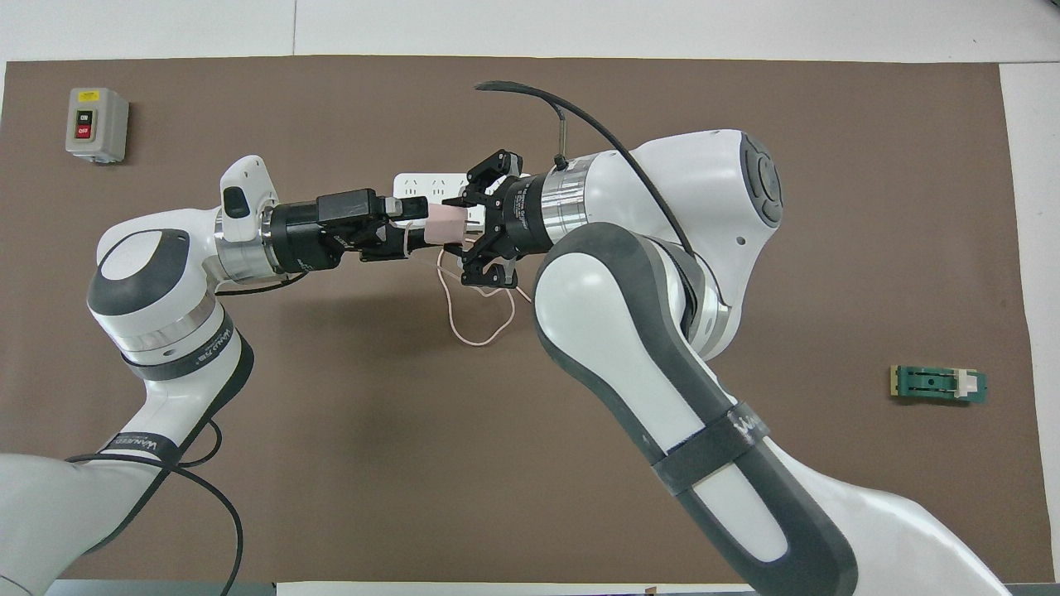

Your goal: Plug charger into power strip

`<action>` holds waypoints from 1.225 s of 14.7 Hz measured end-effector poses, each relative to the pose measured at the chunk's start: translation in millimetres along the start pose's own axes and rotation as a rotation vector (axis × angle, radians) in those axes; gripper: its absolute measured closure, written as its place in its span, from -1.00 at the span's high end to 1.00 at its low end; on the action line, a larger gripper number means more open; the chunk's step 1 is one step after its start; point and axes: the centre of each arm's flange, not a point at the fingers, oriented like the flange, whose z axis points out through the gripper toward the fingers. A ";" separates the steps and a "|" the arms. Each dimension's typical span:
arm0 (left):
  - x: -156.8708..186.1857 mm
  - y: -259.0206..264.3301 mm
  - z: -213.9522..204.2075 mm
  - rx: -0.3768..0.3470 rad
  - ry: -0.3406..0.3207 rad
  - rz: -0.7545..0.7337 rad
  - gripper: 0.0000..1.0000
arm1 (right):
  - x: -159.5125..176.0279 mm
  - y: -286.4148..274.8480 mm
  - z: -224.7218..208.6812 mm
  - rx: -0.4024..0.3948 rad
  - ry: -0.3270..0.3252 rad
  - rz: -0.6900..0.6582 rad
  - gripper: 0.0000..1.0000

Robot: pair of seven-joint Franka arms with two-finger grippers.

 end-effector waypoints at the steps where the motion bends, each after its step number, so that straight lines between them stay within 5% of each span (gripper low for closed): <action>1: 0.0 0.0 0.1 0.000 0.000 0.000 0.99 | 0.0 0.0 0.0 0.000 0.000 0.000 0.01; 5: -0.2 0.0 1.3 0.000 -0.002 0.000 0.71 | 0.0 0.0 0.0 0.000 0.000 0.000 0.01; 9: 1.1 -6.8 0.9 0.011 0.002 -0.008 -0.26 | -3.5 -2.1 -3.9 0.008 -0.009 -0.001 0.01; 10: 1.4 -6.9 1.0 0.012 0.001 0.008 -0.35 | -3.1 -2.2 -3.8 0.007 -0.009 0.015 0.01; 15: 1.8 -6.2 1.1 0.013 0.000 0.011 -0.35 | -3.3 -2.2 -4.0 0.008 -0.010 0.020 0.01; 18: 2.8 -2.4 3.1 0.010 -0.004 0.008 -0.35 | -3.3 -1.5 -1.8 0.005 -0.009 0.019 0.54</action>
